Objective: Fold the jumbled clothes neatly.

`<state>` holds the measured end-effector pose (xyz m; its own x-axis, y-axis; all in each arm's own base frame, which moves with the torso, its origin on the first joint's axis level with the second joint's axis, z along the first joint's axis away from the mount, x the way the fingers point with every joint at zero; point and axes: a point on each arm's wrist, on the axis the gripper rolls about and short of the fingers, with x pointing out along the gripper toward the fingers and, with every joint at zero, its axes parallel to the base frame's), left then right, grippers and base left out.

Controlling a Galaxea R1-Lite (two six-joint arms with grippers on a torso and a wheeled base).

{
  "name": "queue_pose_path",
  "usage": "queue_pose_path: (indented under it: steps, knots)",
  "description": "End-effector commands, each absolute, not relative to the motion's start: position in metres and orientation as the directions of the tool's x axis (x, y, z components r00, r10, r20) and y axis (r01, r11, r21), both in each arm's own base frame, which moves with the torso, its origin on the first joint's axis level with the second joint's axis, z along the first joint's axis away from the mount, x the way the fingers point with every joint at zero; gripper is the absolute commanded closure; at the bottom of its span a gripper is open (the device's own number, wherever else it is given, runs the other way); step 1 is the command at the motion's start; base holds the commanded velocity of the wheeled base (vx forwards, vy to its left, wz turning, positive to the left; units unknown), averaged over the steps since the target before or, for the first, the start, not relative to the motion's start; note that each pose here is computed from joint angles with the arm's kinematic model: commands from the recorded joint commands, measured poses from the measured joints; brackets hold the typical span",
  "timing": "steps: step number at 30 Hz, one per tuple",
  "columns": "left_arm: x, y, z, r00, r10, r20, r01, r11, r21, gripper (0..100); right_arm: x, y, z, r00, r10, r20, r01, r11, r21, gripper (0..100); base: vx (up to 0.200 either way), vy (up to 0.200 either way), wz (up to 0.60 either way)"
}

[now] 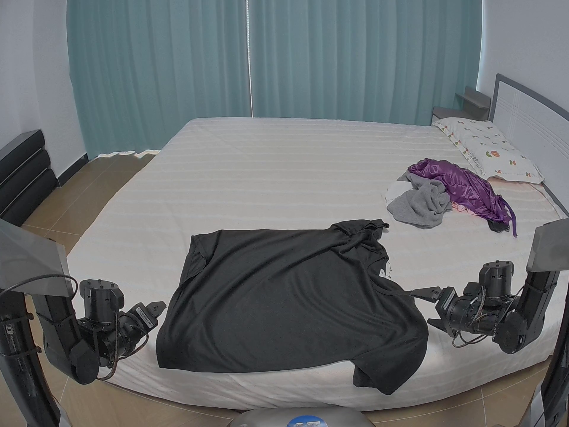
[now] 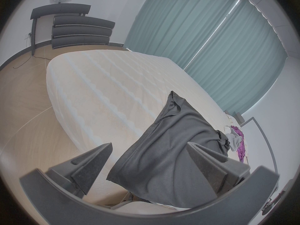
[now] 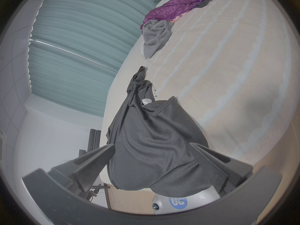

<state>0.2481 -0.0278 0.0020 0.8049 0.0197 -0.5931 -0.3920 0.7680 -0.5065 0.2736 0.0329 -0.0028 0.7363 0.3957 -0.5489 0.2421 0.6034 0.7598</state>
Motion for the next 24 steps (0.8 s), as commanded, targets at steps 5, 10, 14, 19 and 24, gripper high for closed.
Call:
queue_pose_path:
  steps: [5, 10, 14, 19, 24]
  knots:
    - [0.2493, -0.0269, 0.0053, 0.814, 0.021, -0.581, -0.389, 0.762, -0.518, 0, 0.2704, 0.0349, 0.0009, 0.741, 0.404, -0.536, 0.225, 0.603, 0.766, 0, 0.0, 0.2, 0.0]
    - [0.25, -0.0278, 0.0057, 0.817, 0.018, -0.577, -0.384, 0.763, -0.52, 0, 0.2701, 0.0344, 0.0008, 0.744, 0.401, -0.534, 0.224, 0.603, 0.766, 0, 0.0, 0.08, 0.0]
    - [0.2504, -0.0279, 0.0062, 0.818, 0.018, -0.574, -0.383, 0.762, -0.523, 0, 0.2703, 0.0344, 0.0007, 0.745, 0.401, -0.533, 0.223, 0.602, 0.766, 0, 0.0, 0.0, 0.0]
    - [0.251, -0.0287, 0.0048, 0.816, 0.017, -0.578, -0.385, 0.762, -0.521, 0, 0.2708, 0.0344, 0.001, 0.747, 0.402, -0.53, 0.221, 0.602, 0.767, 0, 0.0, 0.0, 0.0]
    - [0.2499, -0.0348, 0.0043, 0.814, -0.004, -0.581, -0.367, 0.772, -0.52, 0, 0.2726, 0.0351, 0.0018, 0.75, 0.403, -0.524, 0.214, 0.602, 0.769, 0, 0.2, 0.0, 0.0]
